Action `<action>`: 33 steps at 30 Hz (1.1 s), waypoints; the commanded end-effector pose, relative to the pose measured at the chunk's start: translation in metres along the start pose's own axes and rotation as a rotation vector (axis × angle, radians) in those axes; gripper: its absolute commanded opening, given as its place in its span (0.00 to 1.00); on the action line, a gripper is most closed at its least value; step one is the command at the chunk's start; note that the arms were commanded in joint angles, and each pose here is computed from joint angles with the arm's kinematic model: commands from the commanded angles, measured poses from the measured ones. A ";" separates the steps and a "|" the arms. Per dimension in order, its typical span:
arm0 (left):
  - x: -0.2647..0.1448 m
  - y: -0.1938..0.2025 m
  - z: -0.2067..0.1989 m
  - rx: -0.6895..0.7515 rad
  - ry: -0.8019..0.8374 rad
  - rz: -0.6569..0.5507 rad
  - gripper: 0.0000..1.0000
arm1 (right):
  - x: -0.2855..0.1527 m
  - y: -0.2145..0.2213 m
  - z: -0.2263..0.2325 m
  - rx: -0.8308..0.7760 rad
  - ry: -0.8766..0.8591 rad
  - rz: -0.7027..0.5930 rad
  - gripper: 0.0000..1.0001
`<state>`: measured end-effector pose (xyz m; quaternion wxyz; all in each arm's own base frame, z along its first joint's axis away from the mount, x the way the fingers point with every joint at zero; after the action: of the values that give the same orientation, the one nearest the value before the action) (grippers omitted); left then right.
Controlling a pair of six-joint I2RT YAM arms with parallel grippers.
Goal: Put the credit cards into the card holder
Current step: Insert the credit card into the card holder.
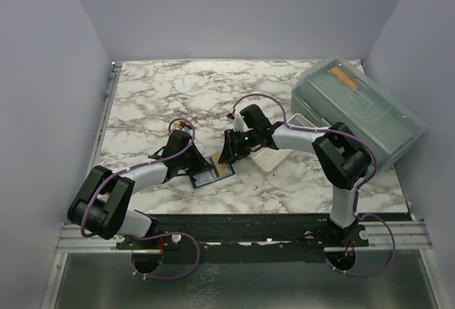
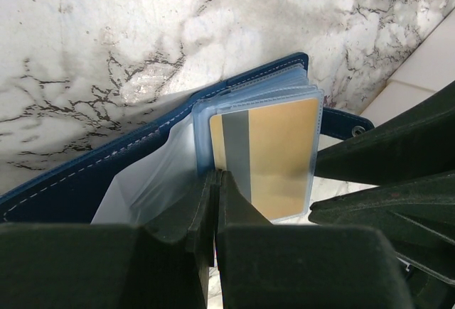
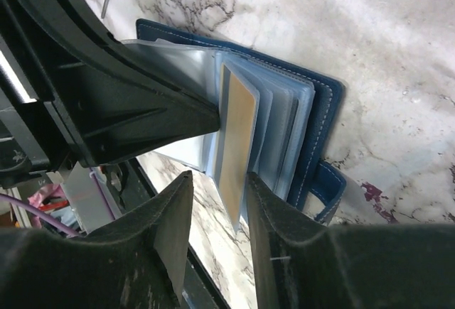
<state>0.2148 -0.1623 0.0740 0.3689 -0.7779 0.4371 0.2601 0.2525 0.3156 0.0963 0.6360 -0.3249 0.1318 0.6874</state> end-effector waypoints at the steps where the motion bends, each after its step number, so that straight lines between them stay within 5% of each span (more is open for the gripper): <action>1: 0.003 0.014 0.029 0.000 -0.140 0.021 0.04 | -0.001 0.001 0.009 -0.011 -0.071 0.019 0.38; 20: -0.046 -0.013 -0.010 0.022 -0.044 -0.106 0.19 | 0.006 0.003 0.027 -0.040 -0.122 0.064 0.43; 33: -0.113 -0.042 -0.029 0.108 -0.120 -0.294 0.23 | 0.020 -0.001 0.042 -0.071 -0.086 0.070 0.49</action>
<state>0.2011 -0.1316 0.1714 0.4310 -0.8050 0.3473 0.2135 0.2411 0.3501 0.1252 0.6133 -0.3029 0.0755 0.7256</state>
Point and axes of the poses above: each gripper's point midway between its finger pads, its own x axis out along the fingers, its own z axis along the line the jaws close on, y = z × x, the point moved 7 cm from there along -x, back along the fingers, and after that the axes turned 8 degrees about x, right-handed, at the moved point
